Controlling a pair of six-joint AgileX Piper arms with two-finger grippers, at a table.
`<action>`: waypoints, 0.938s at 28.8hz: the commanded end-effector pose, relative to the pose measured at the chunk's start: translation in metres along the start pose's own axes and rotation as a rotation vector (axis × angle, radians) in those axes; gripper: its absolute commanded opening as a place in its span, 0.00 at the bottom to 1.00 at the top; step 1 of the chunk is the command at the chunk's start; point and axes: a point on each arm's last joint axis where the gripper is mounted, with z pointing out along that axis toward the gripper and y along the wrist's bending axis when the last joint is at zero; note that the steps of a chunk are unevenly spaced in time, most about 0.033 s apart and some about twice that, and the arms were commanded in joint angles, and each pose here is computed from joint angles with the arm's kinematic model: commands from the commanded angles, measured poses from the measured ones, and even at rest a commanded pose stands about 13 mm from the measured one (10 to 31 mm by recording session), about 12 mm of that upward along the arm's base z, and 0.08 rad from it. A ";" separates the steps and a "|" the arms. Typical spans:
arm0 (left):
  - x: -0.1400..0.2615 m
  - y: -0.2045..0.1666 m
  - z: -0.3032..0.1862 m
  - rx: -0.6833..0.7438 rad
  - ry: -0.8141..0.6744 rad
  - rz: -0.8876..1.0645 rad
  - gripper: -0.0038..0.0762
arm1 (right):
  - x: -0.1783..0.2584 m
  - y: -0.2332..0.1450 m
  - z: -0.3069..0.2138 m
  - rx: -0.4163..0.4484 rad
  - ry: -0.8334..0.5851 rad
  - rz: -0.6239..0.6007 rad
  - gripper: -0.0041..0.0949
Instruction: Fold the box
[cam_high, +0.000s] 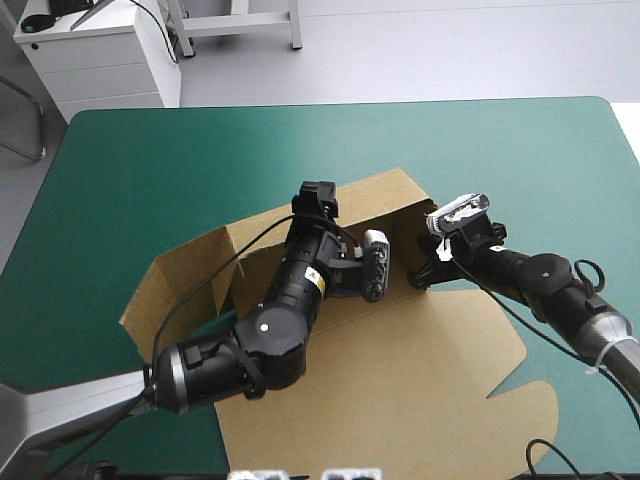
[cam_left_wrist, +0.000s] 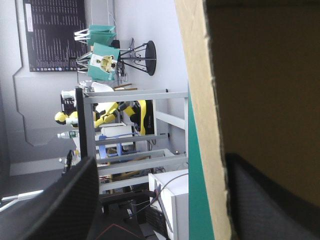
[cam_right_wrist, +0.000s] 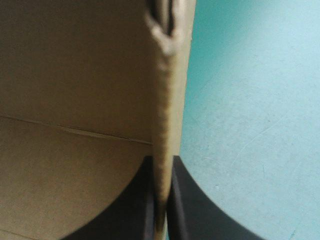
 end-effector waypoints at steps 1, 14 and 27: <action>-0.005 0.027 -0.041 -0.104 -0.059 -0.027 0.68 | -0.015 0.000 -0.009 0.015 -0.064 0.013 0.02; -0.007 0.044 -0.093 -0.133 -0.160 -0.018 0.06 | -0.016 -0.001 -0.009 0.022 -0.067 0.016 0.02; 0.073 0.129 -0.063 0.086 0.020 -0.452 0.07 | -0.016 -0.003 -0.010 0.048 -0.073 0.017 0.02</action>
